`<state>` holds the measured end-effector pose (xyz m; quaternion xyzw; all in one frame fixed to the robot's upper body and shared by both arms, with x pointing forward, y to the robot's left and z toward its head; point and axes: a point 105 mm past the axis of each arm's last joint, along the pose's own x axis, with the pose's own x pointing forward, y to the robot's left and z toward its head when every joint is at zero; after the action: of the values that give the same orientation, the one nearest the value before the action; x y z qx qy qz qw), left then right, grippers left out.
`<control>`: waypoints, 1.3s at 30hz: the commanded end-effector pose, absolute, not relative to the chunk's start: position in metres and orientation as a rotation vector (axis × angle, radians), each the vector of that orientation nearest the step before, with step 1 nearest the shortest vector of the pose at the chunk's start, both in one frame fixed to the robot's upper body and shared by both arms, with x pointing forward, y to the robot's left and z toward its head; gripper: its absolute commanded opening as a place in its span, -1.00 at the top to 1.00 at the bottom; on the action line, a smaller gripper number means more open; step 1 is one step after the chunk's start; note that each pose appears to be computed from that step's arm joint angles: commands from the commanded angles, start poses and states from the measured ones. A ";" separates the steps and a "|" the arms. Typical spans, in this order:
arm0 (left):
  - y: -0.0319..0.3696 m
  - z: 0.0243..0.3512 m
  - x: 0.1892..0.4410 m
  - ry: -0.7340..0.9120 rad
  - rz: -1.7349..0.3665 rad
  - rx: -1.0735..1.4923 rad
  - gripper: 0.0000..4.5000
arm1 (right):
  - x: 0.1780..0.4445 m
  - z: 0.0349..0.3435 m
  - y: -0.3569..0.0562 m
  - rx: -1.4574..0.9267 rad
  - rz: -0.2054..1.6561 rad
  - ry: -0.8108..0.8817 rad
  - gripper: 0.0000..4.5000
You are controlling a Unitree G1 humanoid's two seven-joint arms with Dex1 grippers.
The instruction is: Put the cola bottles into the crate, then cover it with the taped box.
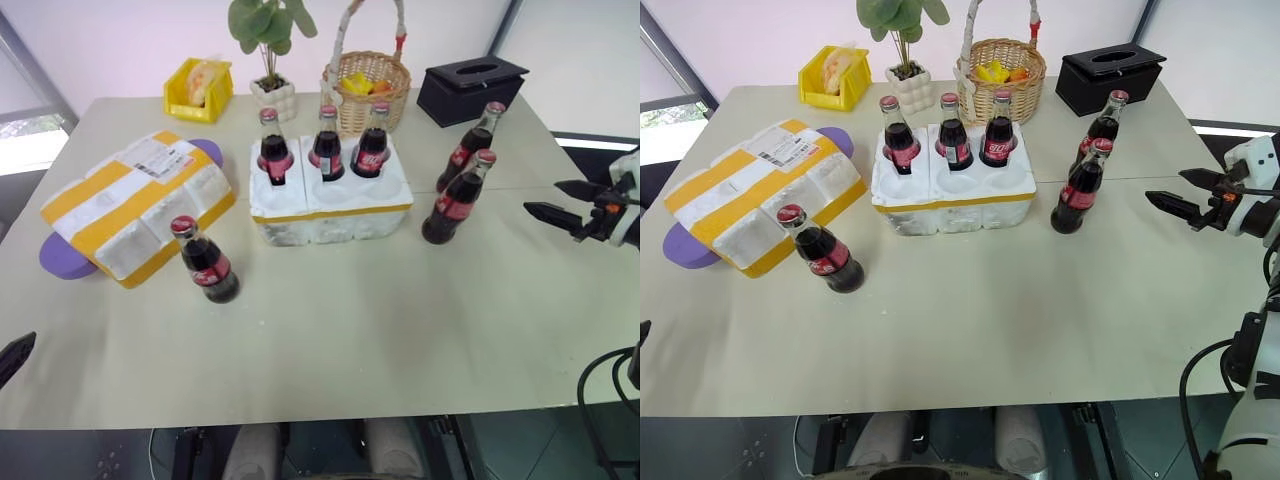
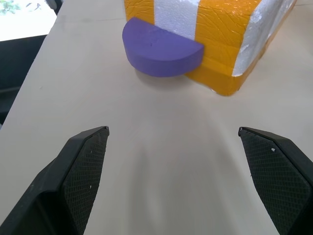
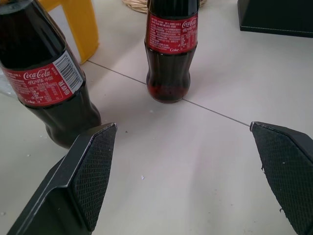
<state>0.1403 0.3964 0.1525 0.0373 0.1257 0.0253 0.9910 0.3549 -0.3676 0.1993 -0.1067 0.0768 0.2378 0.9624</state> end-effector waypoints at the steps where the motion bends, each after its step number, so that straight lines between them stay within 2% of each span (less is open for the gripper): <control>1: 0.396 0.167 0.141 0.215 0.049 0.120 -0.97 | 0.355 0.211 -0.370 -0.210 0.464 0.101 -1.00; 15: 0.395 0.171 0.144 0.201 0.048 0.087 -0.97 | 0.353 0.206 -0.369 -0.205 0.488 0.129 -1.00; 24: 0.352 0.185 0.161 0.174 -0.152 0.064 -0.97 | 0.351 0.231 -0.370 -0.249 0.508 0.103 -1.00; 27: 0.320 0.186 0.171 0.209 -0.321 0.113 -0.97 | 0.343 0.240 -0.372 -0.253 0.537 0.105 -1.00; 34: 0.283 0.191 0.211 0.186 -0.540 0.086 -0.97 | 0.321 0.243 -0.351 -0.299 0.777 0.151 -1.00; 39: 0.262 0.183 0.232 0.217 -0.680 0.109 -0.97 | 0.288 0.245 -0.320 -0.281 0.956 0.175 -1.00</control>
<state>0.2296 0.2644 0.1838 0.0439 0.1020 -0.3204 0.9407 0.2977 -0.3350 0.2174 -0.1216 0.1232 0.4271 0.8875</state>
